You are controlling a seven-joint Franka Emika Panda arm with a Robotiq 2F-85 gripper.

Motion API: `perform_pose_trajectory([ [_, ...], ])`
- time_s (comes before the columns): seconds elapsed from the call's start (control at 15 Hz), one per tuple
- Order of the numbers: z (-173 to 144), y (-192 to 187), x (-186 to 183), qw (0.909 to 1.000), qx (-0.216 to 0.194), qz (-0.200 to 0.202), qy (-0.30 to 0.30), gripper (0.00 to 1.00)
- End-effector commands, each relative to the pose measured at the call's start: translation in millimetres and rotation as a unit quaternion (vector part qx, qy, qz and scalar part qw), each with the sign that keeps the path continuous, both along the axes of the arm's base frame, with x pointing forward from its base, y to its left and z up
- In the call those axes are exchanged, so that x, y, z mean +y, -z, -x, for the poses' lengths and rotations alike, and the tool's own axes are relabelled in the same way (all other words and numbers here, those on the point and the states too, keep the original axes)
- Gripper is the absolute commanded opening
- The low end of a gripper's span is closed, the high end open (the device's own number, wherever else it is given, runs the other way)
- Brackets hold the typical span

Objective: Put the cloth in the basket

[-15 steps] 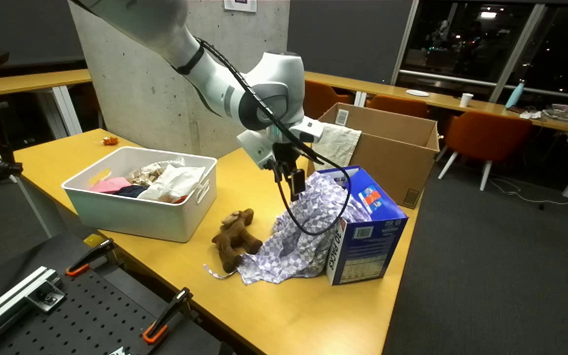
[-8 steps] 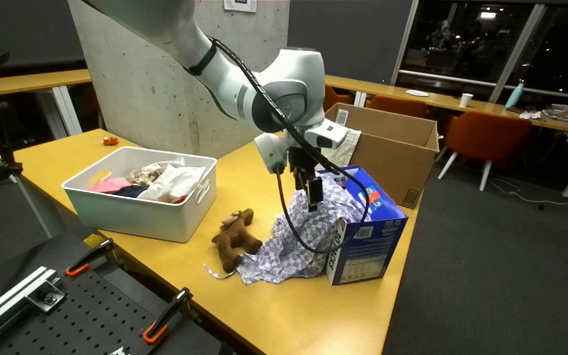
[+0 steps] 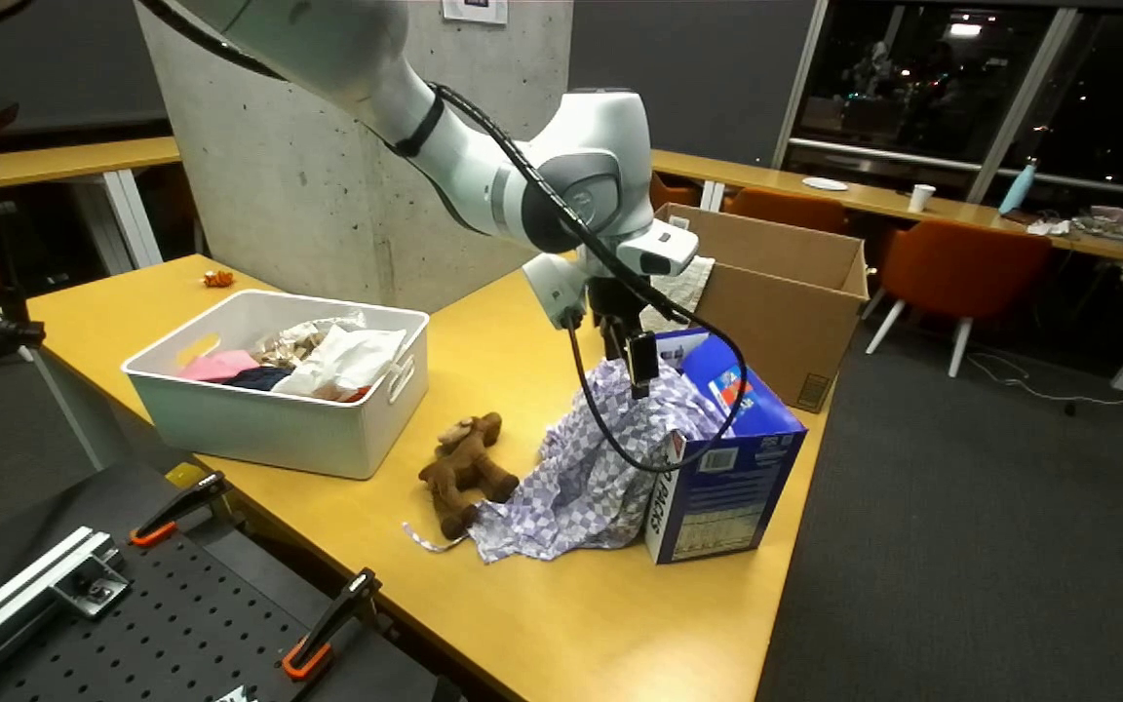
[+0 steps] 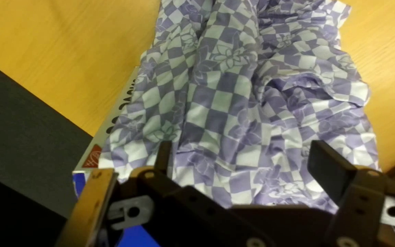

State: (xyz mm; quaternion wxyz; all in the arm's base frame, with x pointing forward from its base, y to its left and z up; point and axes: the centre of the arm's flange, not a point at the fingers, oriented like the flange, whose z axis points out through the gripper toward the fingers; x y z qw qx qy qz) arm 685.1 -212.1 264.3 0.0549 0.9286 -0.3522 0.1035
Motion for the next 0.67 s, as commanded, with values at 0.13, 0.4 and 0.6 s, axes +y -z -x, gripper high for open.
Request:
perform_pose_trajectory([
  [0.13, -27.5, 27.7, -1.8, 0.9999, 0.010, 0.004, -0.004, 0.72],
  [0.4, -14.7, 20.7, 7.3, 0.9999, 0.004, 0.011, -0.004, 0.51],
  [0.6, -5.8, 5.6, 12.8, 0.9999, -0.003, 0.013, -0.004, 0.27],
])
